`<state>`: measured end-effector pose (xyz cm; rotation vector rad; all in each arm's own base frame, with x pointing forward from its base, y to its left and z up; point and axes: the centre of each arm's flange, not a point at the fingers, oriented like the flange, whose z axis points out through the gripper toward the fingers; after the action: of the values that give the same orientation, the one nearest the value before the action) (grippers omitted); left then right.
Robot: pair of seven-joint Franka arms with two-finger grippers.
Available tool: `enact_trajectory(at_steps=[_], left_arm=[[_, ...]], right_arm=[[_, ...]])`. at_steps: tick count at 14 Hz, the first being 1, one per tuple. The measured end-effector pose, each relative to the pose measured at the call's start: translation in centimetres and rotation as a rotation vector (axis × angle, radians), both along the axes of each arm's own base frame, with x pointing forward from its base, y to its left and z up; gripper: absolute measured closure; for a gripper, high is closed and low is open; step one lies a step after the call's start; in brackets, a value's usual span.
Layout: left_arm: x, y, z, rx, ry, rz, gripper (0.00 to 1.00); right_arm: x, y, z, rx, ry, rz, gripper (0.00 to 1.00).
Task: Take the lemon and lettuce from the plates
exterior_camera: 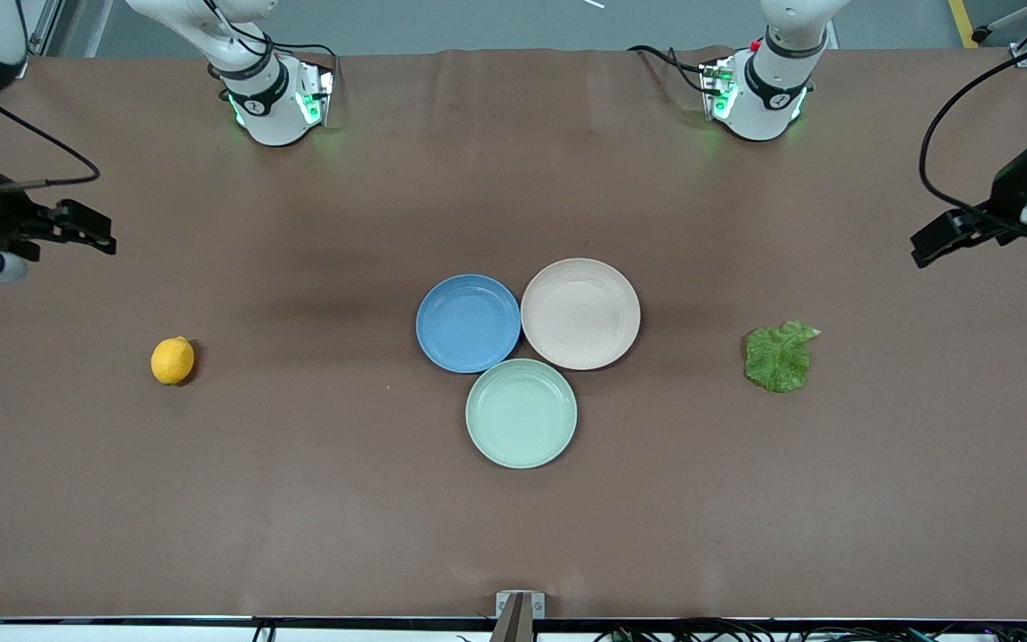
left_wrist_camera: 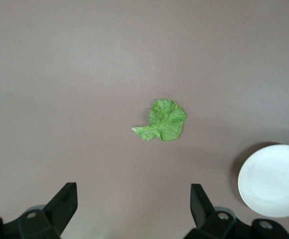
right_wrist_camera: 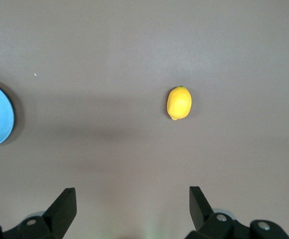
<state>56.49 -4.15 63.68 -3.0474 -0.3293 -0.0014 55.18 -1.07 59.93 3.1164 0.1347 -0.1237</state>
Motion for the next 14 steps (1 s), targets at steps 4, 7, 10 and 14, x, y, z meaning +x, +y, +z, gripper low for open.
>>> enact_trajectory(at_steps=[4,7,10,14], left_arm=[[-1.2,2.3,1.3,-0.053,0.016,-0.048,0.0],[-1.5,1.5,1.2,-0.073,0.026,-0.065,0.0],[-1.5,1.8,1.1,-0.082,0.031,-0.105,0.0],[-2.3,2.1,1.2,-0.083,0.036,-0.112,0.0]], right_arm=[[0.0,-0.2,2.2,0.0,-0.012,-0.006,0.0],[-0.4,-0.5,4.2,0.0,-0.009,-0.012,0.0],[0.1,-0.4,5.6,-0.001,-0.066,-0.01,0.0],[0.7,0.7,5.7,0.0,-0.095,0.012,0.0]])
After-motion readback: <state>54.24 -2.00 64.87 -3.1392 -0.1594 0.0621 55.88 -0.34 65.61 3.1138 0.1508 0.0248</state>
